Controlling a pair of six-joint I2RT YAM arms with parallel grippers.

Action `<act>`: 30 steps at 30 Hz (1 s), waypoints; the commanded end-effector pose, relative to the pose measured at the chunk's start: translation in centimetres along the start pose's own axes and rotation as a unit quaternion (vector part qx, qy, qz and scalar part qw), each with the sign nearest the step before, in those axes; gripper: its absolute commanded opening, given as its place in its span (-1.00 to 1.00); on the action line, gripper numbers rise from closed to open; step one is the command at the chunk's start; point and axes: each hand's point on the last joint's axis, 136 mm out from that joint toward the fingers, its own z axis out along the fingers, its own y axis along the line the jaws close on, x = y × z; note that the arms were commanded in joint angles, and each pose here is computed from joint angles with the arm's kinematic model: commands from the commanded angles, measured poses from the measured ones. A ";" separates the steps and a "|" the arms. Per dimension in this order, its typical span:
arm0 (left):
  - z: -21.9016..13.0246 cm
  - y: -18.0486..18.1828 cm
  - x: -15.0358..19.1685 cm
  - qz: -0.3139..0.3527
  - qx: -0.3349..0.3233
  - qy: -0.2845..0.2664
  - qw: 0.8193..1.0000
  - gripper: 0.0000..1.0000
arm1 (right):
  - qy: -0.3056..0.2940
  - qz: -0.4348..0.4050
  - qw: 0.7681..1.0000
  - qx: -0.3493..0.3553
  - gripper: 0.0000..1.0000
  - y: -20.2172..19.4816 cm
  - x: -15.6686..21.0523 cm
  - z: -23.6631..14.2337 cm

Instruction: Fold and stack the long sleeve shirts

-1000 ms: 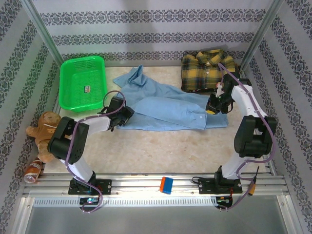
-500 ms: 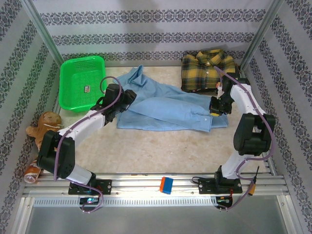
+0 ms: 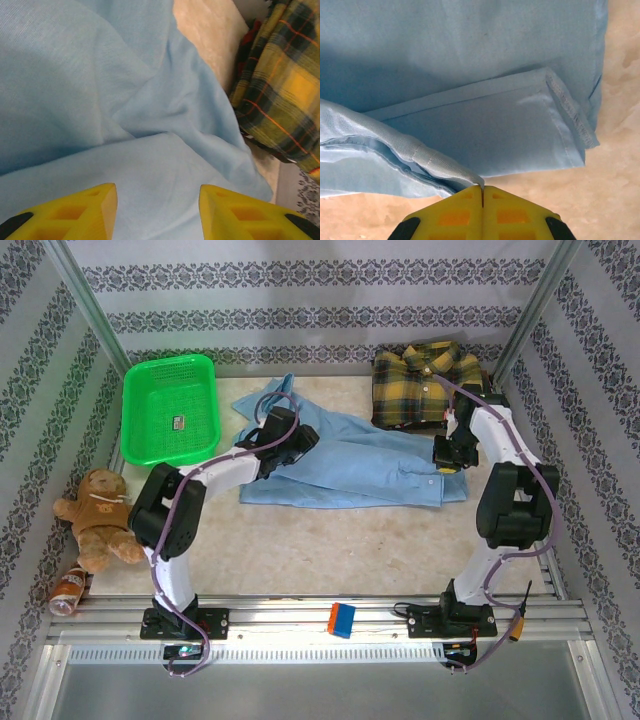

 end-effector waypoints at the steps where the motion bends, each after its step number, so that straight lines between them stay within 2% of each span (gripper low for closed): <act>1: 0.8 0.5 -0.6 0.021 -0.021 -0.020 0.999 -0.05 | -0.016 -0.016 0.999 0.039 -0.96 -0.7 -1.5 0.0; 10: 1.7 5.7 0.0 0.043 -0.103 -0.024 0.993 -0.04 | -0.040 -0.026 0.996 0.080 -0.93 -0.8 -3.0 0.3; 20: 1.8 8.1 0.9 0.058 -0.133 -0.015 0.989 -0.05 | -0.040 -0.032 0.990 0.129 -0.84 -2.4 -3.5 2.8; 22: 1.8 8.5 1.0 0.061 -0.138 -0.014 0.988 -0.04 | -0.047 -0.026 0.989 0.134 -0.70 -2.7 -3.6 3.3; 23: 1.8 8.8 1.1 0.061 -0.142 -0.011 0.988 -0.05 | -0.049 -0.022 0.989 0.137 -0.49 -2.8 -3.6 3.5; 25: 1.8 9.0 1.3 0.064 -0.143 -0.008 0.988 -0.05 | -0.057 -0.010 0.988 0.144 -0.34 -2.9 -3.6 3.3; 27: 1.7 9.0 1.5 0.067 -0.140 -0.005 0.988 -0.04 | -0.088 0.006 0.985 0.147 -0.12 -2.8 -3.7 2.1; 30: 1.8 8.1 2.0 0.068 -0.111 0.007 0.991 -0.06 | -0.141 0.006 0.979 0.146 0.02 -1.8 -3.4 -1.0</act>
